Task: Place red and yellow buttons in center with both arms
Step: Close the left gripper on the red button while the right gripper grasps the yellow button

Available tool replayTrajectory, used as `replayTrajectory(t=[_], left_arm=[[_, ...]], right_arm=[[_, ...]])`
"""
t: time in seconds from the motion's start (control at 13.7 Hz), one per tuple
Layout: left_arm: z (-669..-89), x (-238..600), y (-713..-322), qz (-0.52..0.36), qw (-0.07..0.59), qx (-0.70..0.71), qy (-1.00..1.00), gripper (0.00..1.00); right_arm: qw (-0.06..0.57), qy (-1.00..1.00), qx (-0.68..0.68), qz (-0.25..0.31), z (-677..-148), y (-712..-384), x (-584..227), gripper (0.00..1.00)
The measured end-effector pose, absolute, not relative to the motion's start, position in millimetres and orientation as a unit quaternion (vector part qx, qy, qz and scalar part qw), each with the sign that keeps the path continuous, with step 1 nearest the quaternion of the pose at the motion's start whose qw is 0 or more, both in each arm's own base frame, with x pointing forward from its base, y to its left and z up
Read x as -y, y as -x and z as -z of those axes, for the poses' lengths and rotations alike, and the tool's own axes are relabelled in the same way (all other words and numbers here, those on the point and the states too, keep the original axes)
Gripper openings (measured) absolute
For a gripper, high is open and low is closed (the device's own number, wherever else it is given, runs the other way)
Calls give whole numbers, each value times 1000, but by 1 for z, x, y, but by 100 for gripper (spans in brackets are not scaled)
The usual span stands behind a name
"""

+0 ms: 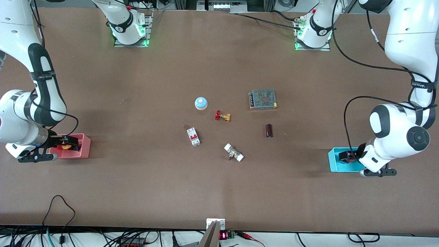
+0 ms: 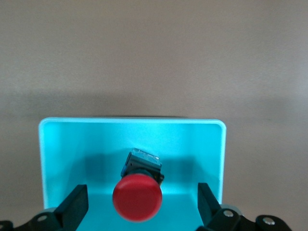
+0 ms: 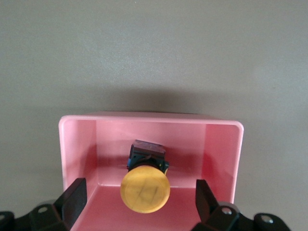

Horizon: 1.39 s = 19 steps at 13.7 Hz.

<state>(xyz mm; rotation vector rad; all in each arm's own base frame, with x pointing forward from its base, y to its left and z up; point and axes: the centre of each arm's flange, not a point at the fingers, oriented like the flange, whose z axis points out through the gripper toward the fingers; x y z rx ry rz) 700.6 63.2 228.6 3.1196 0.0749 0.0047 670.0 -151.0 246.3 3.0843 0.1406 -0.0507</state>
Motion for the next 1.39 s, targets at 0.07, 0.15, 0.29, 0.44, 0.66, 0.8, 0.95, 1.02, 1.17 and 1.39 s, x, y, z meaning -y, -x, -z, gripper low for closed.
replayTrajectory(t=[0.07,0.15,0.29,0.44,0.66,0.8,0.95,1.02,1.17,1.39], left_arm=[[-223,-64,-701,-1,4,-19,-1000,100],[-221,-64,-700,0,0,-15,-1000,100],[-220,-64,-700,1,-2,-13,-1000,100],[-219,-64,-700,1,-3,-12,-1000,97],[-216,-64,-700,3,-3,-12,-1000,63],[-216,-64,-700,4,-3,-12,-1000,52],[-216,-64,-700,4,-3,-12,-1000,37],[-216,-64,-700,3,-3,-12,-1000,34],[-220,-63,-702,0,-3,-12,-1000,34],[-247,-60,-710,-14,-3,-9,-1000,34]], right_arm=[[27,-998,-47,18,-245,-669,152,100],[26,-998,-49,19,-242,-669,154,100],[25,-998,-54,23,-236,-668,154,100],[25,-998,-55,25,-229,-668,154,100],[25,-998,-55,27,-222,-667,154,100],[25,-998,-57,26,-220,-668,154,100],[25,-998,-59,26,-218,-668,154,100],[25,-998,-59,26,-217,-668,154,100],[25,-998,-60,27,-214,-668,154,96],[24,-997,-60,29,-211,-667,154,91]])
